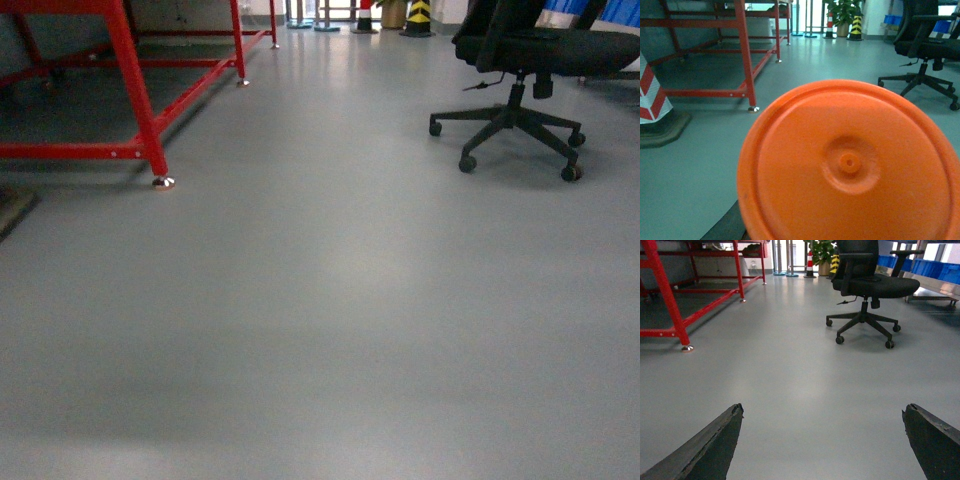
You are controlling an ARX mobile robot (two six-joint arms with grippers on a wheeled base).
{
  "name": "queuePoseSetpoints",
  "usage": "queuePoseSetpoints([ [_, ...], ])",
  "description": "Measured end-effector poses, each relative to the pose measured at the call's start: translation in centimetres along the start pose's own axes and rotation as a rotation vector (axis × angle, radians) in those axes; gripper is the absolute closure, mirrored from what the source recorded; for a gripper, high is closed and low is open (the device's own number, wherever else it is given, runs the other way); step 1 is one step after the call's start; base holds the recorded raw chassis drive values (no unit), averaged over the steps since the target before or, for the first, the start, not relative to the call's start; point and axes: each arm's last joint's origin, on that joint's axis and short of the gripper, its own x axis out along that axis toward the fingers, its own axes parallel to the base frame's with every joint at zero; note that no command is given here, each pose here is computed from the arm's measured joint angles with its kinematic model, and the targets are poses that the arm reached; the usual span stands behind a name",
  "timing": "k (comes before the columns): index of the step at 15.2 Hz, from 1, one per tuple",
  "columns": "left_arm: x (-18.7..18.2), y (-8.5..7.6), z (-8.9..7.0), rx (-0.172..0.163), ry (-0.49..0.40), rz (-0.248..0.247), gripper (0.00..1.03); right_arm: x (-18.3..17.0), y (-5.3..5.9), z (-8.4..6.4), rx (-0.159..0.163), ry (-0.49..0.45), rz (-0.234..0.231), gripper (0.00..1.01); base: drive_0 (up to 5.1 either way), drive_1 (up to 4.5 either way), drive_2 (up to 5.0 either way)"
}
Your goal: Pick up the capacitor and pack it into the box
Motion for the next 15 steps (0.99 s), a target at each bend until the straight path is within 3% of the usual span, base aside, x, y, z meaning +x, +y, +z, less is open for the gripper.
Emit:
queuePoseSetpoints([
  [15,0.00,0.00,-0.03,0.000,0.003,0.001,0.59,0.00,0.00,0.03,0.000,-0.003,-0.001,0.03,-5.1,2.38,2.4],
])
